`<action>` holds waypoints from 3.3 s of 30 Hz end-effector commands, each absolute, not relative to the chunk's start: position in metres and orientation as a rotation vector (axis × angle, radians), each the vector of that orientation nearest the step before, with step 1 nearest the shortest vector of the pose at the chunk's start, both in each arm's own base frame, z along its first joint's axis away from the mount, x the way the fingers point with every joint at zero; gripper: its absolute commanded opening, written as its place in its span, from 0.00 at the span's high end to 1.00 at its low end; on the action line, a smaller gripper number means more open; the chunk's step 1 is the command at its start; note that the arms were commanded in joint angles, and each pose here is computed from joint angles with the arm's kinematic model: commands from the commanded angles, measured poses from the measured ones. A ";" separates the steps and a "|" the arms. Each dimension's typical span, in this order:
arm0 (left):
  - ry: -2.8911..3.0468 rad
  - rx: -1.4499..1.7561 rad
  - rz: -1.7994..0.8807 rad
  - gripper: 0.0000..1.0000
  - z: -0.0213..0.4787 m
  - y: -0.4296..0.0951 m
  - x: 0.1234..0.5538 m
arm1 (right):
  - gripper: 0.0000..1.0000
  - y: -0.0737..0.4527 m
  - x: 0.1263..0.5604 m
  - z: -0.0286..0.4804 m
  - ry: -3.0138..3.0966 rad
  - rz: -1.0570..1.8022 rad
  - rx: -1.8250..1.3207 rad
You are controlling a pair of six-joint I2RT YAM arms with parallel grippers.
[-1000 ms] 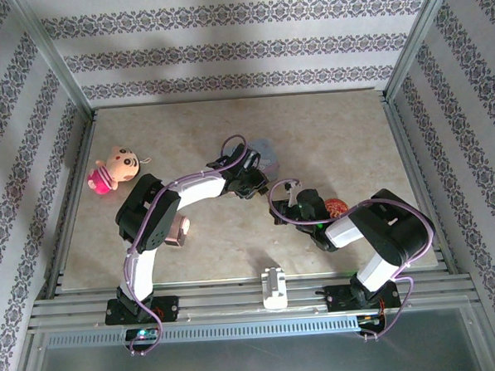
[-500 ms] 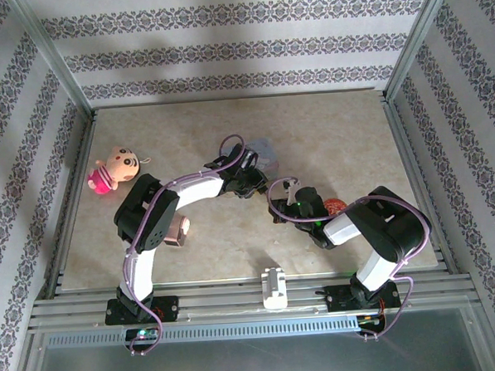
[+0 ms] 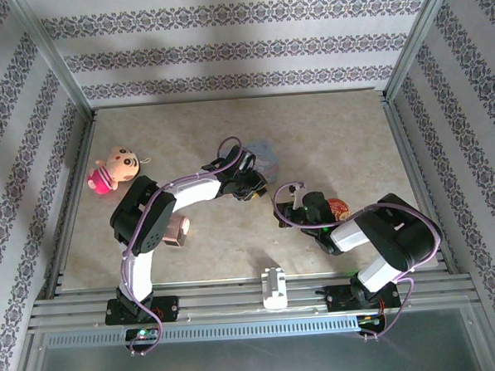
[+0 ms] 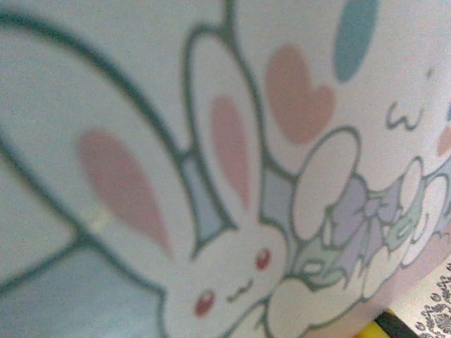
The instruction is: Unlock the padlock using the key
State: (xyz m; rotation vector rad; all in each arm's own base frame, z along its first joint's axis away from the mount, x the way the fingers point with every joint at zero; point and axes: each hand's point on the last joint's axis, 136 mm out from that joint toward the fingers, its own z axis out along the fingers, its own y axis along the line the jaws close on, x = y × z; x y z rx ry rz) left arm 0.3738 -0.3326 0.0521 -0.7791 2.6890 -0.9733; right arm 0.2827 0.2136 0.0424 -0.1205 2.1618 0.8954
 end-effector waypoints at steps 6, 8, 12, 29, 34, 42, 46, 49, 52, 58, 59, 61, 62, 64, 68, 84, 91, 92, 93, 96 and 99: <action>2.914 -1.065 -0.949 0.92 0.013 -0.329 0.321 | 1.00 0.215 0.279 0.052 2.114 0.911 -0.190; 2.914 -1.068 -0.942 0.92 0.012 -0.328 0.321 | 1.00 0.216 0.281 0.053 2.105 0.909 -0.190; 2.916 -1.068 -0.936 0.92 0.010 -0.327 0.320 | 1.00 0.218 0.285 0.058 2.091 0.909 -0.190; 2.910 -1.065 -0.945 0.91 0.010 -0.328 0.321 | 1.00 0.227 0.299 0.060 2.082 0.930 -0.181; 2.905 -1.058 -0.959 0.91 0.011 -0.330 0.323 | 1.00 0.226 0.300 0.056 2.091 0.925 -0.167; 2.909 -1.054 -0.965 0.91 0.011 -0.331 0.323 | 1.00 0.228 0.306 0.060 2.075 0.933 -0.163; 2.912 -1.050 -0.963 0.91 0.011 -0.331 0.323 | 1.00 0.228 0.308 0.061 2.069 0.935 -0.159; 2.911 -1.045 -0.967 0.91 0.012 -0.332 0.324 | 1.00 0.227 0.309 0.060 2.071 0.933 -0.150; 2.914 -1.040 -0.962 0.91 0.012 -0.332 0.323 | 1.00 0.227 0.309 0.061 2.068 0.934 -0.147; 2.916 -1.044 -0.958 0.91 0.011 -0.332 0.324 | 1.00 0.227 0.310 0.064 2.055 0.932 -0.156; 2.916 -1.042 -0.960 0.91 0.012 -0.333 0.324 | 1.00 0.226 0.310 0.064 2.055 0.931 -0.153; 2.917 -1.043 -0.958 0.91 0.011 -0.333 0.324 | 1.00 0.227 0.309 0.066 2.049 0.935 -0.157; 2.916 -1.042 -0.960 0.91 0.012 -0.333 0.325 | 1.00 0.227 0.309 0.067 2.046 0.937 -0.158; 2.917 -1.043 -0.958 0.91 0.011 -0.333 0.324 | 1.00 0.227 0.309 0.068 2.043 0.940 -0.163; 2.918 -1.046 -0.959 0.91 0.011 -0.333 0.324 | 1.00 0.227 0.309 0.071 2.036 0.943 -0.163; 2.914 -1.049 -0.973 0.91 0.011 -0.335 0.326 | 1.00 0.228 0.306 0.070 2.037 0.948 -0.169; 2.913 -1.049 -0.979 0.91 0.012 -0.336 0.326 | 1.00 0.229 0.306 0.069 2.038 0.954 -0.169; 2.912 -1.049 -0.979 0.91 0.012 -0.336 0.326 | 1.00 0.228 0.305 0.069 2.039 0.953 -0.169; 2.914 -1.048 -0.979 0.91 0.012 -0.336 0.326 | 1.00 0.228 0.306 0.069 2.038 0.953 -0.167; 2.914 -1.048 -0.982 0.91 0.011 -0.336 0.326 | 1.00 0.227 0.305 0.067 2.044 0.950 -0.163; 2.912 -1.048 -0.983 0.91 0.011 -0.336 0.326 | 1.00 0.227 0.304 0.067 2.044 0.949 -0.162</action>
